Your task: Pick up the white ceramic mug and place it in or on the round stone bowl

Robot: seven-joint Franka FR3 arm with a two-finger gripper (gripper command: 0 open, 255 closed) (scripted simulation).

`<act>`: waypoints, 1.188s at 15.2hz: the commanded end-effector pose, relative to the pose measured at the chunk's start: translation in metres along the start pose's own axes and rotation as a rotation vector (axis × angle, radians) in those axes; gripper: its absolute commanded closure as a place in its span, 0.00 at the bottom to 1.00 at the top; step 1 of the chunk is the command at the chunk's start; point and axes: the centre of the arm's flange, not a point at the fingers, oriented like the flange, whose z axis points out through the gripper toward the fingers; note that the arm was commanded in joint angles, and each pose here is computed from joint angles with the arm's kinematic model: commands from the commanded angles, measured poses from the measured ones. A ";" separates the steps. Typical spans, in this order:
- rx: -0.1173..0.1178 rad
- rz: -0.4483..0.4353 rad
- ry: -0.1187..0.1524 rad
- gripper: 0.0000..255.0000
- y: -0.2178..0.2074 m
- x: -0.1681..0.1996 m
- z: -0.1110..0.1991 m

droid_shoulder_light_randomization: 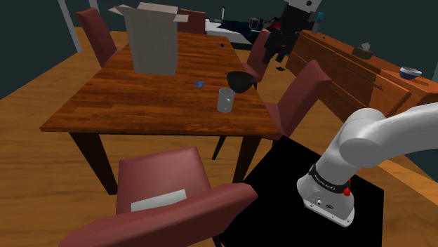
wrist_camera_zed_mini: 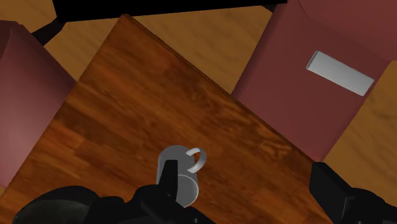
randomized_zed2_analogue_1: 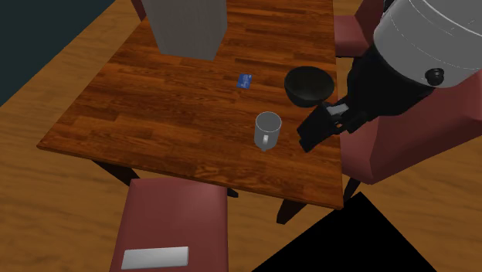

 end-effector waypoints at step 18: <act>-0.055 -0.154 -0.142 0.00 0.065 0.154 0.167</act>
